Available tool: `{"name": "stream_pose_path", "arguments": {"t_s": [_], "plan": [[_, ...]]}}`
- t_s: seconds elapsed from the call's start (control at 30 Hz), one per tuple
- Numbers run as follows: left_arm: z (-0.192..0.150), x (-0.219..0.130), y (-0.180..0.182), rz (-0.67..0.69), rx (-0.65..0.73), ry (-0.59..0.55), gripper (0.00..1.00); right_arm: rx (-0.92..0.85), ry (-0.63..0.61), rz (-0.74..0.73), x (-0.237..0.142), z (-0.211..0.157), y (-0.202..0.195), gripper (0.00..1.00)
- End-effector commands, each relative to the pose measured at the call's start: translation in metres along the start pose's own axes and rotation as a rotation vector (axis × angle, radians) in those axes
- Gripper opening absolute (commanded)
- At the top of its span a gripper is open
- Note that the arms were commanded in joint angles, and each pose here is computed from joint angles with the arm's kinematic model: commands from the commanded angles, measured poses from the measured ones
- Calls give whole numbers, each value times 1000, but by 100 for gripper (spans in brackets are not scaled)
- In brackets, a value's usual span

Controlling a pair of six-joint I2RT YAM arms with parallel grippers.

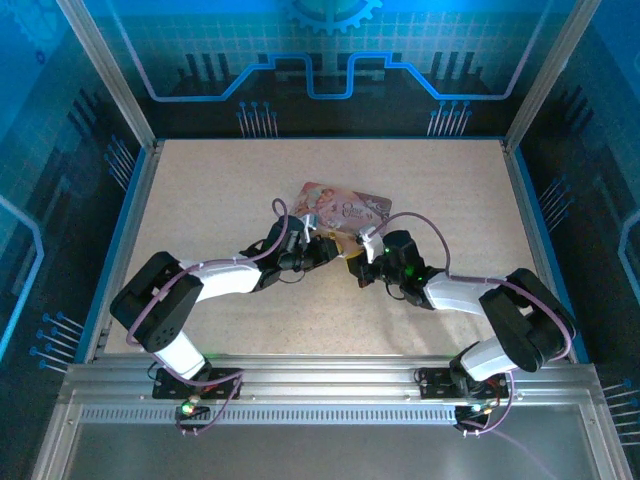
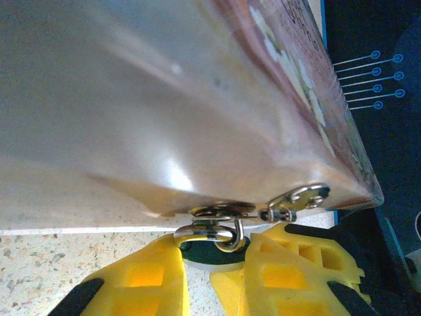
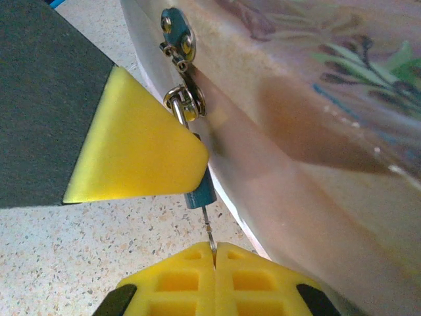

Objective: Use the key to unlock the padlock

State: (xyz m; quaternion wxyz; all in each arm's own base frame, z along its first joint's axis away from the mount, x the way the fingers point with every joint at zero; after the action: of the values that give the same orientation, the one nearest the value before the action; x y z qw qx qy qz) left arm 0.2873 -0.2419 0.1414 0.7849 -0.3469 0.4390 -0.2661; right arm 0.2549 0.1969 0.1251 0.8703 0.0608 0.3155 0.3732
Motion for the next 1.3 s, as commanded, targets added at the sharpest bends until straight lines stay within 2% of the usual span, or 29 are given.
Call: {"name": "stream_pose_path", "arguments": {"t_s": [0.0,0.4,0.63,0.9,1.27], "plan": [[-12,0,-18,-75,45,89,6,-50,-157,84,-6,41,14,0],[-15,2,-13,-57,32,104,6,-47,-253,151,-11,72,25,0],[-16,4,-12,-59,20,112,6,-69,-257,154,-6,78,28,0],[-17,2,-12,-52,20,121,6,-137,-224,64,-14,77,14,0],[-18,4,-10,-35,11,128,6,-138,-261,159,-23,85,26,0]]}}
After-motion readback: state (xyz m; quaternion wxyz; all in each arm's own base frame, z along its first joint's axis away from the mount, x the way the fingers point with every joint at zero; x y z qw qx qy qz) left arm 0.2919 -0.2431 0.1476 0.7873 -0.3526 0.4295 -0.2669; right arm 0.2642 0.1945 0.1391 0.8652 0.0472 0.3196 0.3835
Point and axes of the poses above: each hand's point on the last joint's axis, 136 mm out from that joint toward the fingers, its own x axis out along the fingers, its own y axis along the line the jaws close on, z = x × y, the point moved 8 cm from there along -x, back along the fingers, and after that the axes turned 4 degrees about x, right-handed, at the moved point
